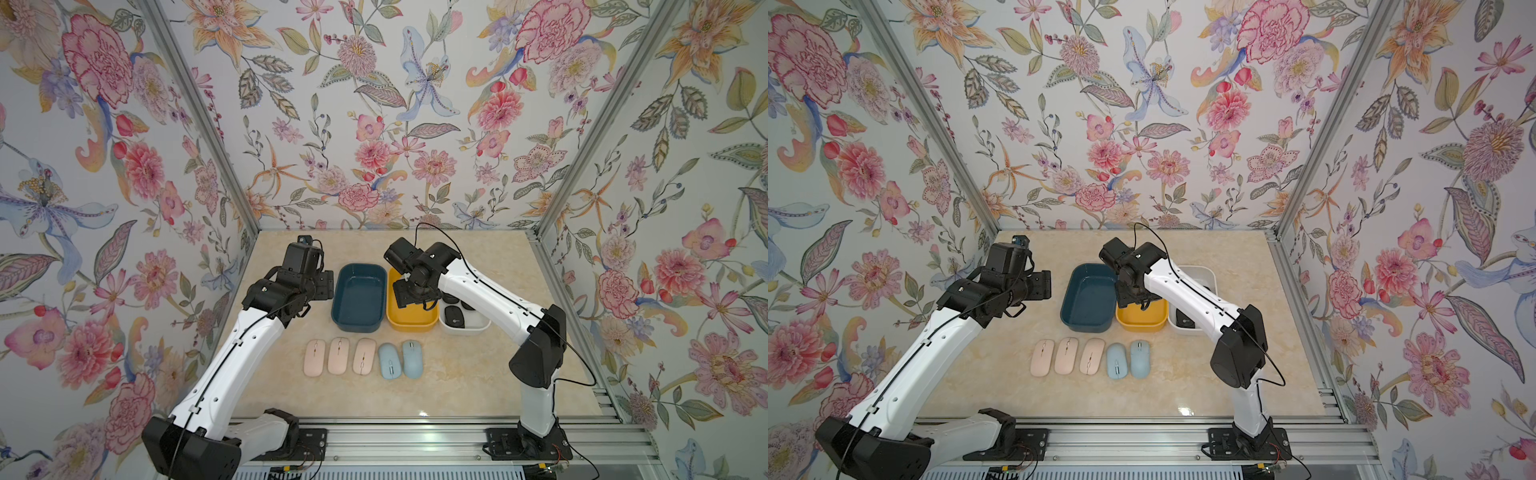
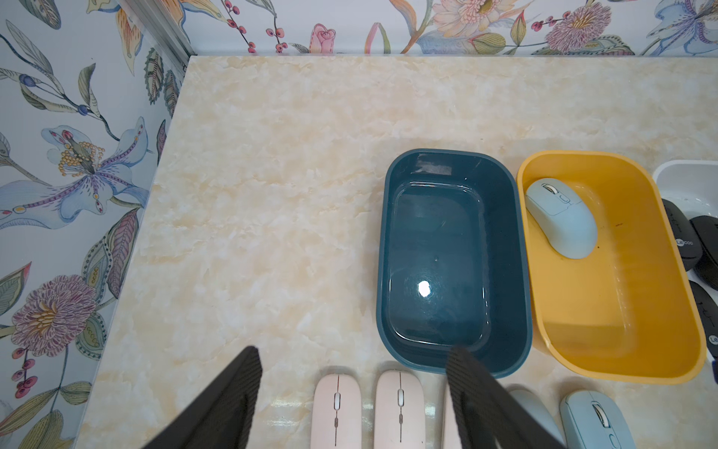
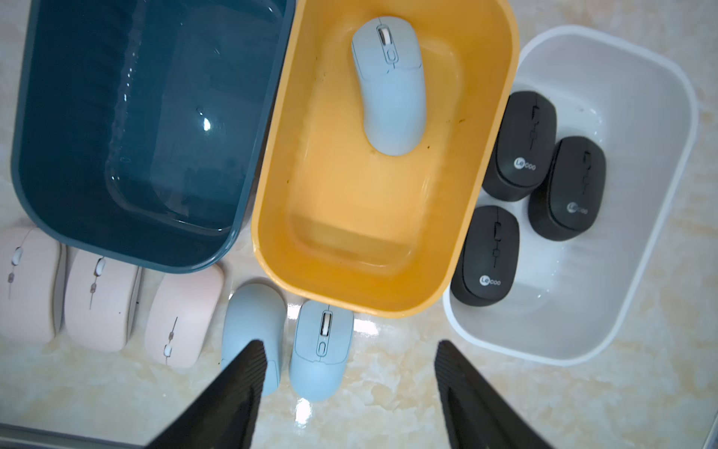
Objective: Place the mice by color into the storage box
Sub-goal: Pick up the mouse from the center of the board, then place the mouse in the storage box, then pick up the mouse from the center of the board.
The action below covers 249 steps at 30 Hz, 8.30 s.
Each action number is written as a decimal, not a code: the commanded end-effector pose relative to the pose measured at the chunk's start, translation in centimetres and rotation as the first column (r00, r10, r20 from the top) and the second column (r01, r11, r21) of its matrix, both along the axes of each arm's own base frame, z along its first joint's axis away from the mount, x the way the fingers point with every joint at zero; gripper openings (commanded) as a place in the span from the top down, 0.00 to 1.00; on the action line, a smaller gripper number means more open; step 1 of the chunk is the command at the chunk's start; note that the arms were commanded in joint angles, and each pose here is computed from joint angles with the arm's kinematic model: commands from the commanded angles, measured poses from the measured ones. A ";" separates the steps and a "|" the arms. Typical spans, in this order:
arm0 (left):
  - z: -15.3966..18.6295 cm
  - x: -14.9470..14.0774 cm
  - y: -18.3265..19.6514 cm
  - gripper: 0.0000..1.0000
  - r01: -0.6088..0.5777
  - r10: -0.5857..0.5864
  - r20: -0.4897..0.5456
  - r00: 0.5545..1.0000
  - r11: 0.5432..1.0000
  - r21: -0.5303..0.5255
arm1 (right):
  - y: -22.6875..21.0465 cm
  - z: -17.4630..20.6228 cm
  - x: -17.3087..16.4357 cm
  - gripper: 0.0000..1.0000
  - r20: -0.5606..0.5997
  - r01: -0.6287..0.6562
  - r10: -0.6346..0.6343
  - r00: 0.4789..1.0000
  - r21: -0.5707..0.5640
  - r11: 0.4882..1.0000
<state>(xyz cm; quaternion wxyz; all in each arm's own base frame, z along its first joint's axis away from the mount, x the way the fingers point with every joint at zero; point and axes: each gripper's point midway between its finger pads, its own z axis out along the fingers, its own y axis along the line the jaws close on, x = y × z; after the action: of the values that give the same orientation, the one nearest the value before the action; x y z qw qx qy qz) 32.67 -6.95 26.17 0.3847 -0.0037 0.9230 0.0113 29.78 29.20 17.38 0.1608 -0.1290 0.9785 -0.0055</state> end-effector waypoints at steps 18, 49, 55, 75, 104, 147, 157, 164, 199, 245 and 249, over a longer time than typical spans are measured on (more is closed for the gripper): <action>-1.5 -0.2 0.2 0.22 0.002 -0.001 -0.038 0.999 1.000 0.013 | 0.1 -8.0 -8.9 0.27 -0.103 0.118 -0.119 0.988 -0.015 0.993; -1.4 -0.6 0.3 0.22 -0.001 0.002 -0.046 0.999 1.000 0.010 | -1.0 -15.5 -9.2 0.22 -0.185 0.147 -0.161 0.969 -0.087 0.985; -1.7 -0.6 0.3 0.22 -0.002 0.002 -0.053 0.999 1.000 0.006 | -1.2 -16.1 -9.3 0.24 -0.196 0.140 -0.156 0.968 -0.093 0.986; -1.7 -0.7 0.4 0.22 -0.010 0.010 -0.052 0.999 1.000 0.008 | -0.7 -11.7 -10.0 0.44 -0.164 0.100 -0.109 0.980 -0.064 0.993; -1.1 -0.7 0.8 0.22 -0.023 0.024 -0.030 0.999 1.000 0.018 | 0.7 1.3 4.9 0.43 0.047 0.029 -0.032 0.998 0.066 0.997; -1.7 -0.8 1.4 0.22 -0.042 0.043 -0.044 0.998 0.999 0.017 | 1.6 -13.1 10.1 0.40 -0.133 0.027 -0.030 0.991 -0.025 0.999; -1.9 -0.9 1.4 0.22 -0.047 0.048 -0.047 0.998 0.999 0.009 | 1.5 -12.5 10.5 0.29 -0.120 0.033 -0.036 0.992 -0.023 0.999; -1.5 -0.8 1.4 0.21 -0.043 0.043 -0.038 0.998 0.999 0.012 | 1.9 -9.5 11.2 0.30 -0.078 0.040 -0.039 0.996 0.005 0.999; -0.2 -1.4 1.8 0.21 -0.049 0.049 0.012 0.999 0.999 0.010 | 4.9 -9.2 -9.2 0.24 -0.149 -0.009 0.010 0.989 0.009 1.000; -0.6 -2.3 2.4 0.21 -0.054 0.054 -0.005 0.999 0.998 0.030 | 7.5 -15.7 -9.6 0.21 -0.235 -0.064 0.055 0.970 -0.033 0.997; -0.6 -2.3 2.3 0.21 -0.055 0.055 -0.005 0.998 0.998 0.028 | 7.5 -15.8 -9.6 0.23 -0.234 -0.064 0.054 0.971 -0.034 0.997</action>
<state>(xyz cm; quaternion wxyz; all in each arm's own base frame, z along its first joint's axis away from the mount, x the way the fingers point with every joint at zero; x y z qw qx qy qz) 30.96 -5.60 25.91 0.3875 -0.0157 0.9216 0.0168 20.24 36.88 2.46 0.0553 -0.1604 0.9855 0.0036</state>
